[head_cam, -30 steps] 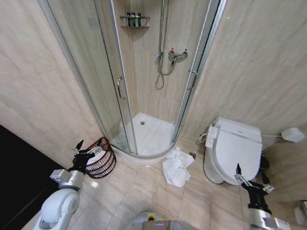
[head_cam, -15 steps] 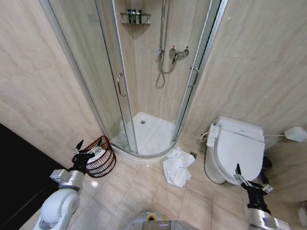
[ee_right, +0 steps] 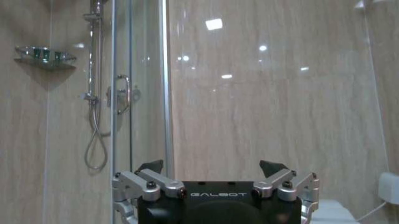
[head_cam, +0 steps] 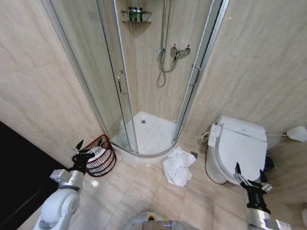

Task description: Discard the used towel into the hamper.

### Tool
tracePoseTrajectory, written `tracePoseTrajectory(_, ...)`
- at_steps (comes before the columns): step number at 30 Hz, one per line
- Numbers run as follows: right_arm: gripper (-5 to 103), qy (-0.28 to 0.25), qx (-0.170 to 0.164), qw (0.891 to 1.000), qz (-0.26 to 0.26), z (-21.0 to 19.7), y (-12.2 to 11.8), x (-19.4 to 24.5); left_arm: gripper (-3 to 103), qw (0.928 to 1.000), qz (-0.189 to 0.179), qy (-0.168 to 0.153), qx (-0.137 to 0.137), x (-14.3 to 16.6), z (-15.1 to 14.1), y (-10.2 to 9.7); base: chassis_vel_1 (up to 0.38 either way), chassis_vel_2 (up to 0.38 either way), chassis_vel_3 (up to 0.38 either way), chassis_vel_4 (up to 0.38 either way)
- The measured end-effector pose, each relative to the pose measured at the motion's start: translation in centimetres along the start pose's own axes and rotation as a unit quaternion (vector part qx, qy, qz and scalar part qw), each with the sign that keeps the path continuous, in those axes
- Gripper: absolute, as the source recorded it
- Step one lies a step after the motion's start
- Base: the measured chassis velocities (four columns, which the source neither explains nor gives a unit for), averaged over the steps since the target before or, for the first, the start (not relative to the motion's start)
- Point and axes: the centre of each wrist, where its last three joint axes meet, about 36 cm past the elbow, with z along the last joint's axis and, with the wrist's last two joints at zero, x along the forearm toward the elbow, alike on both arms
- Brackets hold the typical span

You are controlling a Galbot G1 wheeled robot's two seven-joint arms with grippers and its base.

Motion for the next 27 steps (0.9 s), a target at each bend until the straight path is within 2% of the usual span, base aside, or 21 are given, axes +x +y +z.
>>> tracePoseTrajectory(13, 100, 0.000, 0.000, 1.000, 0.003, 0.10, -0.06, -0.02, 100, 1.0000, 0.000, 0.000, 0.000, 0.00, 0.00, 0.00, 0.000, 0.000, 0.000, 0.000)
tracePoseTrajectory(27, 100, -0.012, -0.003, 0.999, 0.037, 0.53, -0.50, -0.25, 100, 1.0000, 0.000, 0.000, 0.000, 0.00, 0.00, 0.00, 0.000, 0.000, 0.000, 0.000)
